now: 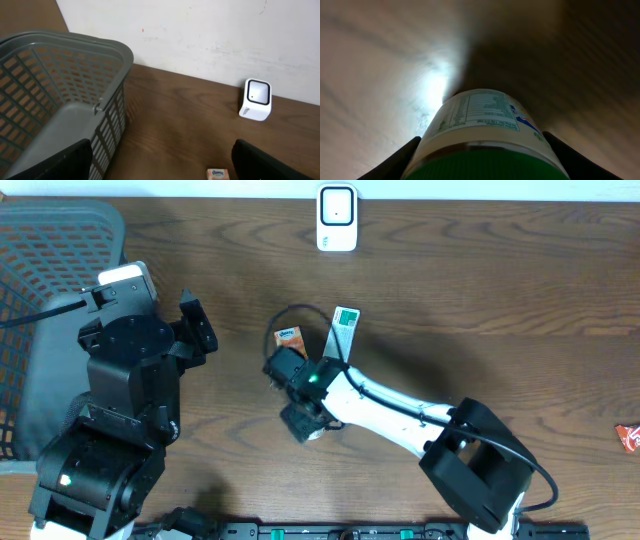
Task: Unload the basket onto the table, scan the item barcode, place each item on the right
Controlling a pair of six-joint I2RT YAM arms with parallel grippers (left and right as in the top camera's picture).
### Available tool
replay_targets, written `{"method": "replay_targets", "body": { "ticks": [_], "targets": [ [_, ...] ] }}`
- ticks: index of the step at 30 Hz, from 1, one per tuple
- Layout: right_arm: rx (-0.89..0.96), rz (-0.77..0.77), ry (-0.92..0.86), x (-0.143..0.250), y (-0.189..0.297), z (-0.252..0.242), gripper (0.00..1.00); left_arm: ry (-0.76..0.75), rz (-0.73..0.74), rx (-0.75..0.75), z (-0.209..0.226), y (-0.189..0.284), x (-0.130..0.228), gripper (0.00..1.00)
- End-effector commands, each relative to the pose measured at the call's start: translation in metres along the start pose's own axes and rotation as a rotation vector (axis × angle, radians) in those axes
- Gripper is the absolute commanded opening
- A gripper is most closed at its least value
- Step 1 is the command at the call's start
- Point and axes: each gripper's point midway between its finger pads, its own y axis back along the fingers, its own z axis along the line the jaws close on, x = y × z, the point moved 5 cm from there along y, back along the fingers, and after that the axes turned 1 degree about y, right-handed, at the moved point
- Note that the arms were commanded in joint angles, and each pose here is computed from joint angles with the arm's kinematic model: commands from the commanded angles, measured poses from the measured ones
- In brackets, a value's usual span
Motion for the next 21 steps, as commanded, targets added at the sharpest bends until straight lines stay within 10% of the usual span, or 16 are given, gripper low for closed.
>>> {"method": "replay_targets", "body": {
  "ticks": [1, 10, 21],
  "targets": [
    [0.031, 0.021, -0.428, 0.001, -0.003, -0.018, 0.52, 0.002, 0.002, -0.013, 0.002, -0.001, 0.002, 0.89],
    [0.045, -0.003, -0.645, -0.005, -0.003, -0.03, 0.99, 0.002, 0.002, -0.013, 0.002, -0.001, 0.002, 0.89],
    [0.068, 0.019, -0.646, 0.003, 0.006, -0.032, 0.99, 0.002, 0.002, -0.013, 0.002, -0.001, 0.002, 0.89]
  ]
}}
